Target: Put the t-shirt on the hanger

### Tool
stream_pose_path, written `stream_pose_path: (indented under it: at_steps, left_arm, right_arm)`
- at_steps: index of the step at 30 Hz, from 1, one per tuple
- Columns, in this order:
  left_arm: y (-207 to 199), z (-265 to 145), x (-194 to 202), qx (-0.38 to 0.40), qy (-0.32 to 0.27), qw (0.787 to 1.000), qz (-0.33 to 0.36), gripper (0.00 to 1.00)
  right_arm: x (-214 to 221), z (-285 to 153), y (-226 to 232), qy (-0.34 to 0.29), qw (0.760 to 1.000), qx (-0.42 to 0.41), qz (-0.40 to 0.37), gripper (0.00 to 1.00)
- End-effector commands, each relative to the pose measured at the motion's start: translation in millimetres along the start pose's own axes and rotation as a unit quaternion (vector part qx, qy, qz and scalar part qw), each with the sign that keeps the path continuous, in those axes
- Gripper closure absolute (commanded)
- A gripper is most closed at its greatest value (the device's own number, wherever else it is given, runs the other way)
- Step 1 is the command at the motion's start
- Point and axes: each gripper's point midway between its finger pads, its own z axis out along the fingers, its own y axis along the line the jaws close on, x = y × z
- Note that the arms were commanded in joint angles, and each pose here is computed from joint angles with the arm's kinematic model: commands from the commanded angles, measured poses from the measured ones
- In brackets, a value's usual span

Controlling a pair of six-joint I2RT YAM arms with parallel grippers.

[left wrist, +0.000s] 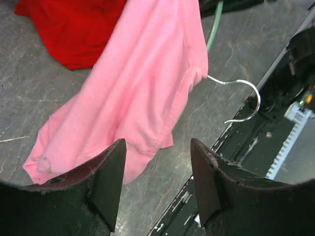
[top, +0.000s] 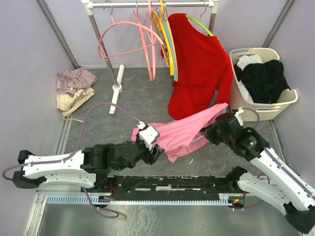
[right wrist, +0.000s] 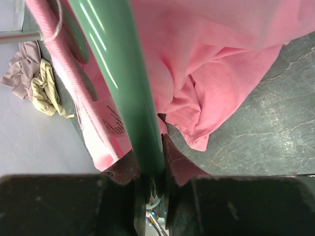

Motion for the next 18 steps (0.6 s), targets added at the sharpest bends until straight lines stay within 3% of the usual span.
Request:
stream_pose_path:
  at_steps: [1,5,18]
  left_arm:
    - [-8,13,12,-0.018,-0.001,0.999,0.040,0.38]
    - [-13,20,28,-0.057,-0.007,0.994,0.091,0.37]
    - [-13,19,27,-0.139,-0.072,0.968,0.195,0.34]
  right_arm:
    - [0,-10,34,0.015,0.998,-0.060,0.023,0.99]
    - [3,-17,37,0.032,0.998,-0.060,0.021,0.99]
    - [13,-21,48,0.067,0.995,-0.067,0.017,0.99]
